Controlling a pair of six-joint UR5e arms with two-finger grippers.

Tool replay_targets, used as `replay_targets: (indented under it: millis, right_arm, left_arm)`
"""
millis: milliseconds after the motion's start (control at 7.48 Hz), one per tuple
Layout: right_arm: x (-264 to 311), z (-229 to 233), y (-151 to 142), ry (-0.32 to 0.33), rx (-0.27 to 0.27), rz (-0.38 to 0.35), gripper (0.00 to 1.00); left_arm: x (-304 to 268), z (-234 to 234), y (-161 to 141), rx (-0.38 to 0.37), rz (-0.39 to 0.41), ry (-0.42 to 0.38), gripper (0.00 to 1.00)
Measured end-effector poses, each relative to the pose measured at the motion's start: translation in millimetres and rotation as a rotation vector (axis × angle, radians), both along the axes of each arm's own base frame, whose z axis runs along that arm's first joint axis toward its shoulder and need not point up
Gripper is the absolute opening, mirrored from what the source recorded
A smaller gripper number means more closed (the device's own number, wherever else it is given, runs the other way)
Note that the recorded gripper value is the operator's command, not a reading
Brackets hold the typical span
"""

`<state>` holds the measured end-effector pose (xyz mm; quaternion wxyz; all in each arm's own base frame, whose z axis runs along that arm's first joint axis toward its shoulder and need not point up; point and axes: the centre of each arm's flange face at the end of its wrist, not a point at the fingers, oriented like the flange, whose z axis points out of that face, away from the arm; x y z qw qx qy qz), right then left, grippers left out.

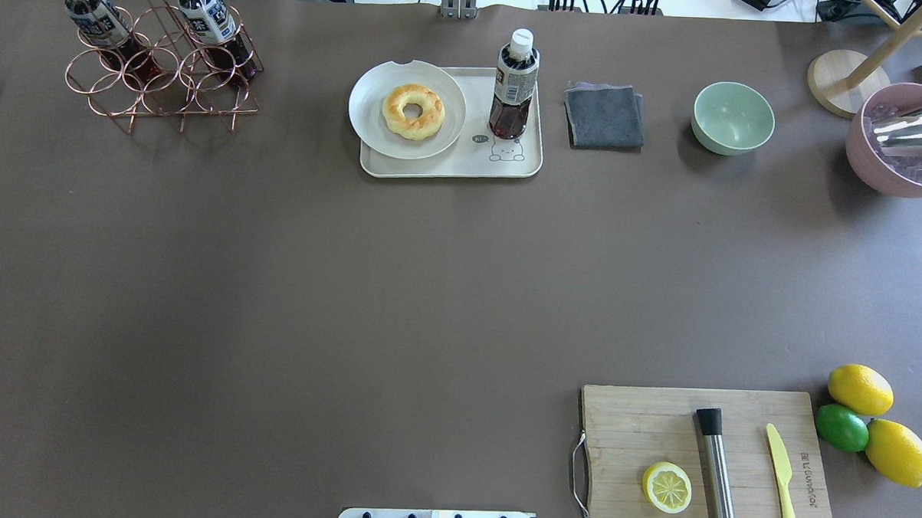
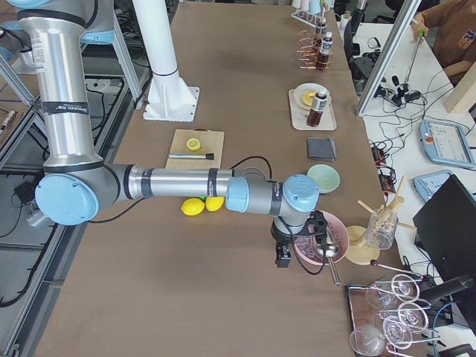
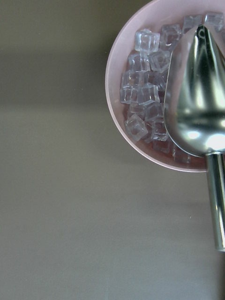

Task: Place tea on tray

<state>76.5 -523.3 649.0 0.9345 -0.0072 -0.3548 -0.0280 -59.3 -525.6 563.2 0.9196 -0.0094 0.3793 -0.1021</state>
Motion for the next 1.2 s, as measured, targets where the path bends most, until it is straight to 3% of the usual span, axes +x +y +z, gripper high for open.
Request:
replay_targets:
  millis: [1203]
  right_arm:
    - [4,-12,-3,-0.006,0.022,0.010,1.00]
  left_arm:
    - [-12,37,12,-0.066,-0.021,-0.002,0.98]
